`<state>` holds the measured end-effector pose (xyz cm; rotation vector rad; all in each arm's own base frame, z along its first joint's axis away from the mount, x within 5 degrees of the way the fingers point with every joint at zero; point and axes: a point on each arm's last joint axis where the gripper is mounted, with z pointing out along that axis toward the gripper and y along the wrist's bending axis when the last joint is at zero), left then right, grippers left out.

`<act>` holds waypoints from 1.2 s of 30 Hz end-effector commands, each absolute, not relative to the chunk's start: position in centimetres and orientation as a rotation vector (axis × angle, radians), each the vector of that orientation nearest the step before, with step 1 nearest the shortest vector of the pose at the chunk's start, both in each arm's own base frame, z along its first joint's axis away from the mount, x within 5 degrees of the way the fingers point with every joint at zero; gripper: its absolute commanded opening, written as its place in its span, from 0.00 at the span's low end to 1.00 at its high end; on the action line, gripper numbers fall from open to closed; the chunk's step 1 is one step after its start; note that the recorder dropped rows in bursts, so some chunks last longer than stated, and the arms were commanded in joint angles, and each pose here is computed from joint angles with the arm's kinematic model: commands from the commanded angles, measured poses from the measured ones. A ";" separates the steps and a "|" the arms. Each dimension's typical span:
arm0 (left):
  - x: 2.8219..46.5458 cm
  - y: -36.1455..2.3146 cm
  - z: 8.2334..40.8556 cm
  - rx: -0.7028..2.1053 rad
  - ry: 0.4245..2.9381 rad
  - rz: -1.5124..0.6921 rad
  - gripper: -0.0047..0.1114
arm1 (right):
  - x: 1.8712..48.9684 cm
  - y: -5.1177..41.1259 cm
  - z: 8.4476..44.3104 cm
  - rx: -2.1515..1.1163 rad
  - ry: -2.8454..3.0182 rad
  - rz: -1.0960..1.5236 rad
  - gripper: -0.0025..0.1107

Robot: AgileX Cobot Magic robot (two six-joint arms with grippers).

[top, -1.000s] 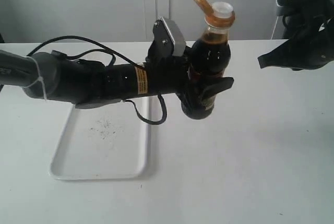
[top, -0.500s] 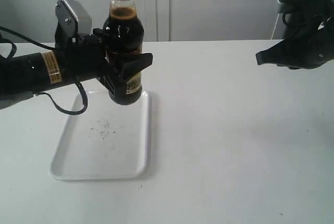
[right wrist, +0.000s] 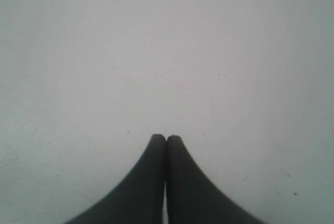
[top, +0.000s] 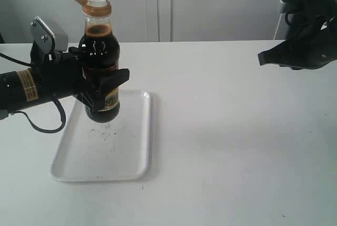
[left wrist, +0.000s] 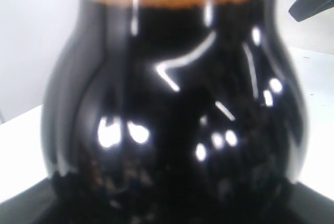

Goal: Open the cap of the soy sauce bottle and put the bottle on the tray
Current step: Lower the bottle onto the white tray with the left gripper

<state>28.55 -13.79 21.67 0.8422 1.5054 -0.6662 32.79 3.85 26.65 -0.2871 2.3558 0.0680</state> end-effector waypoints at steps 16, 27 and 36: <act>29.4 -13.3 21.2 0.667 1.487 -0.695 0.04 | 32.7 3.6 26.7 -0.268 2.369 0.075 0.02; 29.8 -13.2 20.4 0.659 1.503 -0.670 0.04 | 32.7 3.6 26.7 -0.264 2.371 0.078 0.02; 29.9 -13.4 20.1 0.644 1.510 -0.666 0.04 | 32.7 3.6 26.7 -0.264 2.371 0.078 0.02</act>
